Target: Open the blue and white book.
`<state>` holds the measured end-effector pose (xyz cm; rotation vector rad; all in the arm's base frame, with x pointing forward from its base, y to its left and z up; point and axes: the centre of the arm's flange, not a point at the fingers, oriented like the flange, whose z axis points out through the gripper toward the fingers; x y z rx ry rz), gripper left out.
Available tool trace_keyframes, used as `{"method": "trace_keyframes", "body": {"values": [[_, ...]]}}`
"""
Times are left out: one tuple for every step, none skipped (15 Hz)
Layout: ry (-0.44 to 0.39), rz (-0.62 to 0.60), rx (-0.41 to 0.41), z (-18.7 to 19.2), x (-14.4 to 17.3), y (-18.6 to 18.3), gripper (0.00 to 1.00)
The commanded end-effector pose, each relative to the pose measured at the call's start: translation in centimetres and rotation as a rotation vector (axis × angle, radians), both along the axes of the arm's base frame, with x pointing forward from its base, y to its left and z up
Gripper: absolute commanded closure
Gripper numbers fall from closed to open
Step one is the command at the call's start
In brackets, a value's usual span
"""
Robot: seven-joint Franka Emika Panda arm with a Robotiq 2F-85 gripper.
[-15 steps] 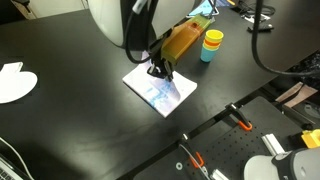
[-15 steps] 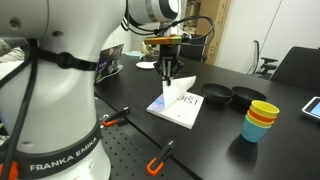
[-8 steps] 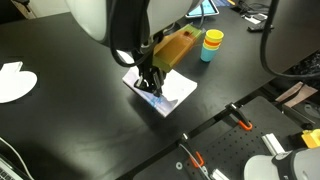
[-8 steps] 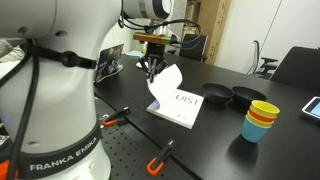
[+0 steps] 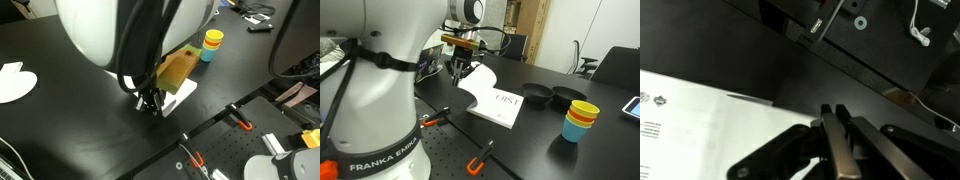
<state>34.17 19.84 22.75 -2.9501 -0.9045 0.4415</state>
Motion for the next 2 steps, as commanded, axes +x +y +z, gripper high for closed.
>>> {"method": "trace_keyframes", "body": {"values": [[0.046,0.026,0.042,0.98,-2.61,0.37,0.88],[0.047,0.031,0.043,0.89,-2.90,0.46,0.88]]}}
